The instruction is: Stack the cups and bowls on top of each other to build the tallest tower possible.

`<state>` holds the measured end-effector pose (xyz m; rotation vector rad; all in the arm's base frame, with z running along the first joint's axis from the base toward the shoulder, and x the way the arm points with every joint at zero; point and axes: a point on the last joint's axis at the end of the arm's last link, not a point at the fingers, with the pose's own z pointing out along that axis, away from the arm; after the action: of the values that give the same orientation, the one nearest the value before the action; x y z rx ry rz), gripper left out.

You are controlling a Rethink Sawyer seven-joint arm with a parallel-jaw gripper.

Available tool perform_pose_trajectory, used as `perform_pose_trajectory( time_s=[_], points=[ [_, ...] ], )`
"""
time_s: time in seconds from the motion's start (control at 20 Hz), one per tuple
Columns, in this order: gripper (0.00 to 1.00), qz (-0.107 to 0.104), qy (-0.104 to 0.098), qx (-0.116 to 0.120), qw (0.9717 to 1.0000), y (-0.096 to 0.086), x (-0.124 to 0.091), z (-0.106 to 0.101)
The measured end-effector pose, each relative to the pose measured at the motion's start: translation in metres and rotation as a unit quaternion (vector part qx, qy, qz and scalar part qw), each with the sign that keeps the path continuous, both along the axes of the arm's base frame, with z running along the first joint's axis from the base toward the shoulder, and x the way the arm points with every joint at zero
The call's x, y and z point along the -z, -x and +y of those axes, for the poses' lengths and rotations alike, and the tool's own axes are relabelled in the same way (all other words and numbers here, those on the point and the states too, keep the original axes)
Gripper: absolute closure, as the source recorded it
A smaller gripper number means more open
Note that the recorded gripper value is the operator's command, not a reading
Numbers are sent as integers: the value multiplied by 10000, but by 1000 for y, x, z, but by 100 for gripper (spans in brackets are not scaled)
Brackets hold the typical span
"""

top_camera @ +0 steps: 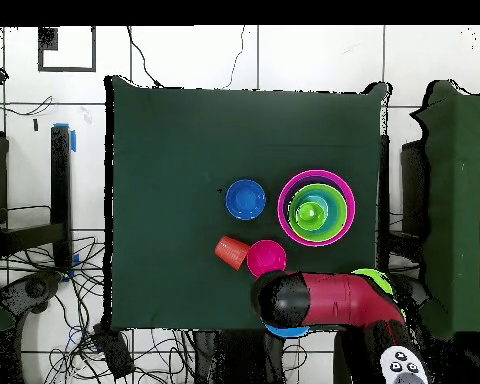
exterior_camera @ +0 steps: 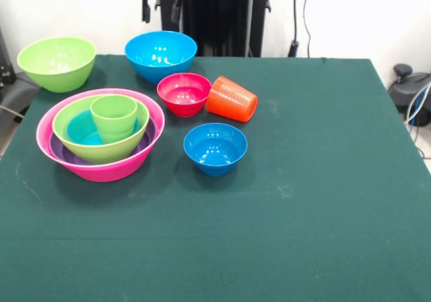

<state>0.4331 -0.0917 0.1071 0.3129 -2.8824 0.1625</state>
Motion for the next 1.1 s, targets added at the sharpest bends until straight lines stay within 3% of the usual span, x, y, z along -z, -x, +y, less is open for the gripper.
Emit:
perform_pose_trajectory(
  time_s=[0.3, 0.65, 1.1],
  points=[
    [0, 57, 21, 152, 9999, 20, 1, 4],
    [0, -199, 23, 148, 9997, 15, 3, 5],
    [0, -375, -62, 43, 9993, 12, 16, 14]
  ],
)
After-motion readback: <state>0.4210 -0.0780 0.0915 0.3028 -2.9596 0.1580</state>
